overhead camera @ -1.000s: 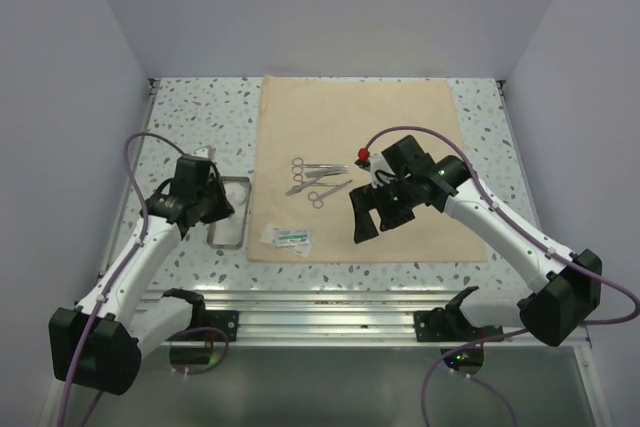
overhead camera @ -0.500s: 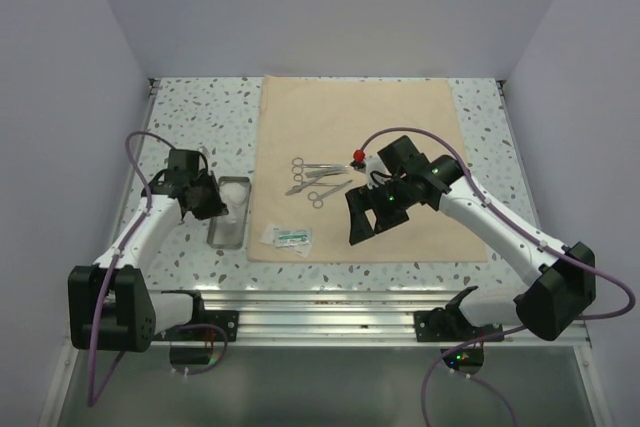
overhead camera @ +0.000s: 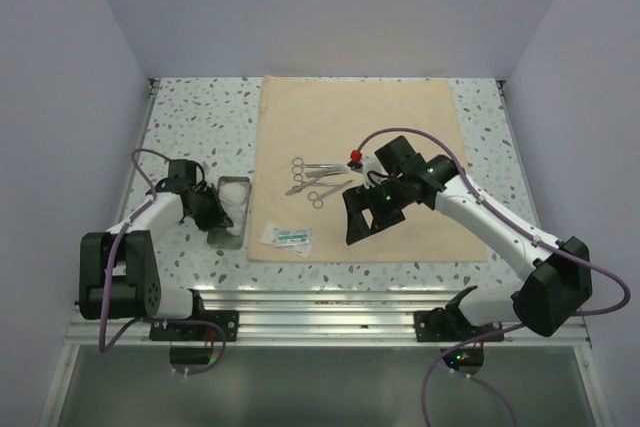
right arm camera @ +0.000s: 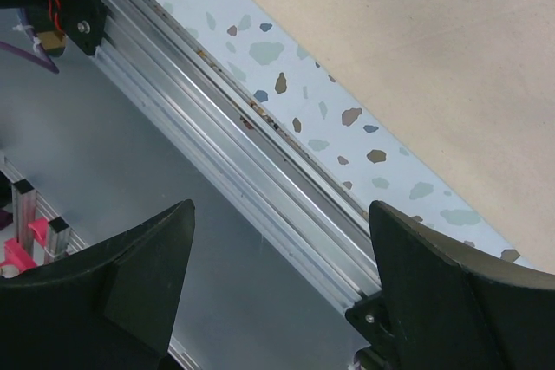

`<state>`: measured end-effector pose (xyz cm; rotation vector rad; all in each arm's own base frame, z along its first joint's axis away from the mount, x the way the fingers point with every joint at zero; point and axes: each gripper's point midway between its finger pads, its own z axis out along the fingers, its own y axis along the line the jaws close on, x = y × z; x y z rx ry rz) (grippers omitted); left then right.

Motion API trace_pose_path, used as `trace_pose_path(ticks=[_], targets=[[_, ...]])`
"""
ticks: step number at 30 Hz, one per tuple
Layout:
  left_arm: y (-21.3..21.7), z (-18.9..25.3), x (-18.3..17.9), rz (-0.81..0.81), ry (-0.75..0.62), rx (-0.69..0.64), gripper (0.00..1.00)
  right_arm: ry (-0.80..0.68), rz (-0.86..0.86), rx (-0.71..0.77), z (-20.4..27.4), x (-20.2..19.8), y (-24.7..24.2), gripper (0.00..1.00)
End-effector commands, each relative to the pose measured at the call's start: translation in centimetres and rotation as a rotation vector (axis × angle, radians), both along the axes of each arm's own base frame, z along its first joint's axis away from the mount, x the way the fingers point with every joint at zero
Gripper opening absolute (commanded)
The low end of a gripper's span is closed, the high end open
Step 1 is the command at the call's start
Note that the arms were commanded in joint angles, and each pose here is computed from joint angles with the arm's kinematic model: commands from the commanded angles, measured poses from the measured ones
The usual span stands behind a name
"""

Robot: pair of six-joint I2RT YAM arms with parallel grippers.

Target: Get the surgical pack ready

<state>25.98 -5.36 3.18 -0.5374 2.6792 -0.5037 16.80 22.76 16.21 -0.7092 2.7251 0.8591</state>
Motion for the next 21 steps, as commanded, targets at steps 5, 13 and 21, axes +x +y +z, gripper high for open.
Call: trace_pose_path(ticks=[5, 13, 21], targets=[[1.9, -0.5, -0.7, 0.1, 0.083, 0.037, 0.17, 0.022, 0.001, 0.045, -0.8, 0.8, 2.0, 0.85], [2.7, 2.2, -0.7, 0.156, 0.05, 0.066, 0.52, 0.026, -0.005, 0.049, -1.8, 2.5, 5.4, 0.86], [2.2, 4.7, -1.8, 0.179, -0.003, 0.043, 0.59, 0.036, -0.033, 0.031, -2.8, 4.5, 7.9, 0.86]])
